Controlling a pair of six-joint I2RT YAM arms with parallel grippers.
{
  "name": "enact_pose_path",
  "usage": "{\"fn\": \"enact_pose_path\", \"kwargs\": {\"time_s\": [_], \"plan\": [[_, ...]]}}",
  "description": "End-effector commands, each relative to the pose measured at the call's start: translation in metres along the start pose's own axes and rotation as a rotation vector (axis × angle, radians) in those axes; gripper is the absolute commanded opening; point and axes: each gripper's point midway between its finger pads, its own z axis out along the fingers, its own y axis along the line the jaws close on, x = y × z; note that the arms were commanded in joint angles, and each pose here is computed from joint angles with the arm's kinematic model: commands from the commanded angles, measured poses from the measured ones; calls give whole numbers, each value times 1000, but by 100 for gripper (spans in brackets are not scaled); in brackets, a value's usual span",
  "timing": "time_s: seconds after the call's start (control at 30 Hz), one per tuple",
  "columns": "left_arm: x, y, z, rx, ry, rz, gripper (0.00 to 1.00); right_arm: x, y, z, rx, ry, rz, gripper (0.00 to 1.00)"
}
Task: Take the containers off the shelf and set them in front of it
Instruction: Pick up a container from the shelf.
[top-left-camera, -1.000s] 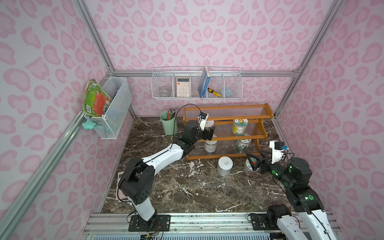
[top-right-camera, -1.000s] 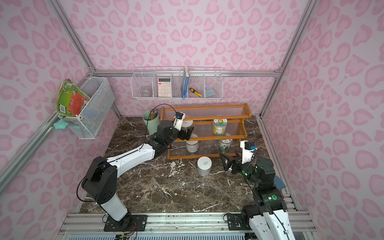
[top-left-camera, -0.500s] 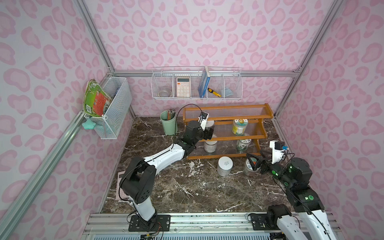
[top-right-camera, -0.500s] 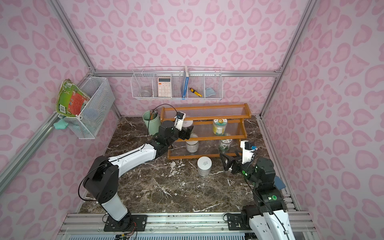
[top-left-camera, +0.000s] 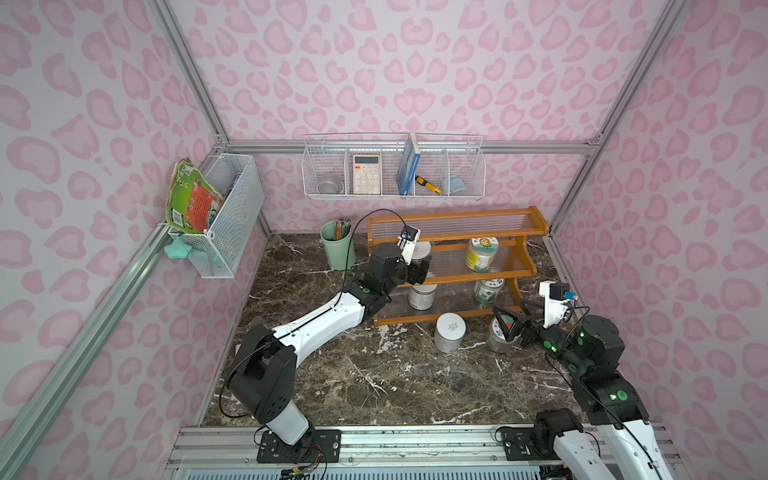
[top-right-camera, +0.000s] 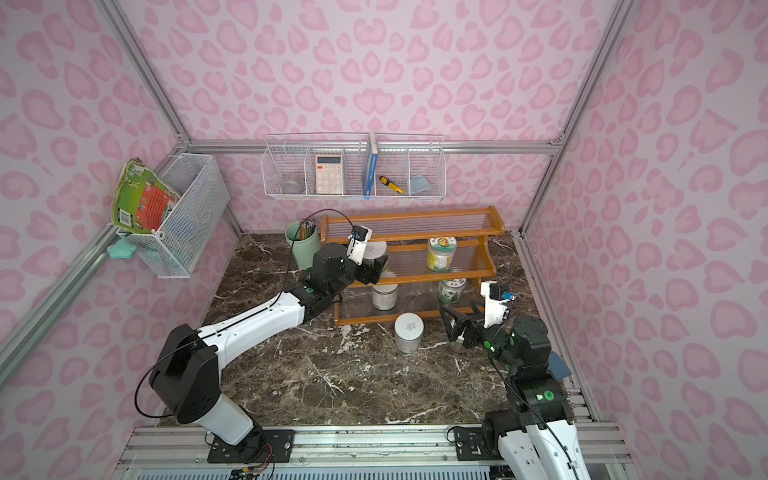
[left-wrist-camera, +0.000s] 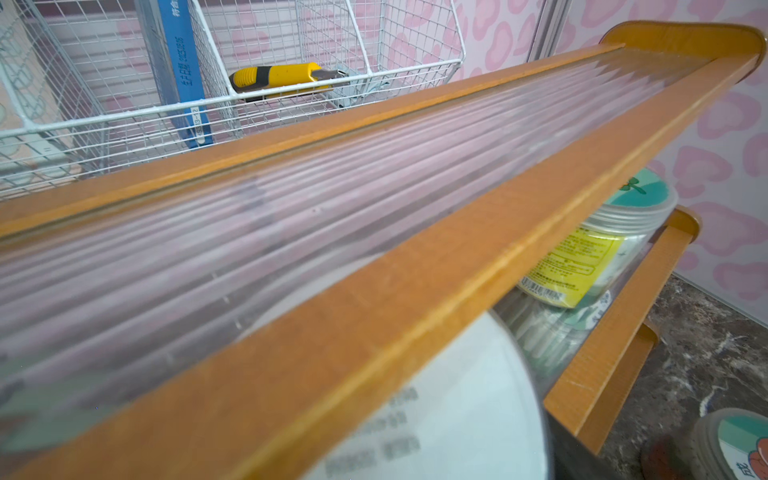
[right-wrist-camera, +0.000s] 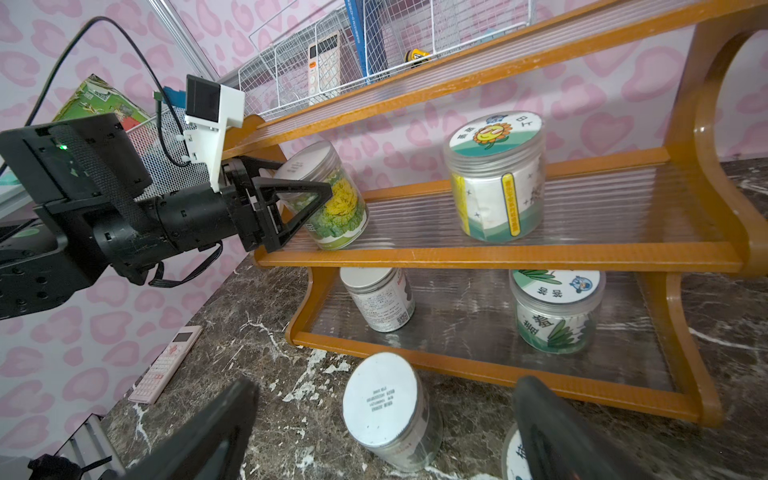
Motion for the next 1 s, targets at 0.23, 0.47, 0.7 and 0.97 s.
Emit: {"fn": "enact_pose_path", "kwargs": {"time_s": [0.23, 0.47, 0.7, 0.97], "plan": [[-10, 13, 3, -81, -63, 2, 85, -8, 4, -2, -15, -25, -5, 99], [-5, 19, 11, -179, -49, -20, 86, -6, 3, -1, -13, -22, -2, 99], [-6, 21, 11, -239, -22, -36, 86, -3, 2, 0, -12, -19, 0, 99], [-10, 25, 2, -268, -13, -63, 86, -3, 1, 0, -10, -21, 0, 99]]}}
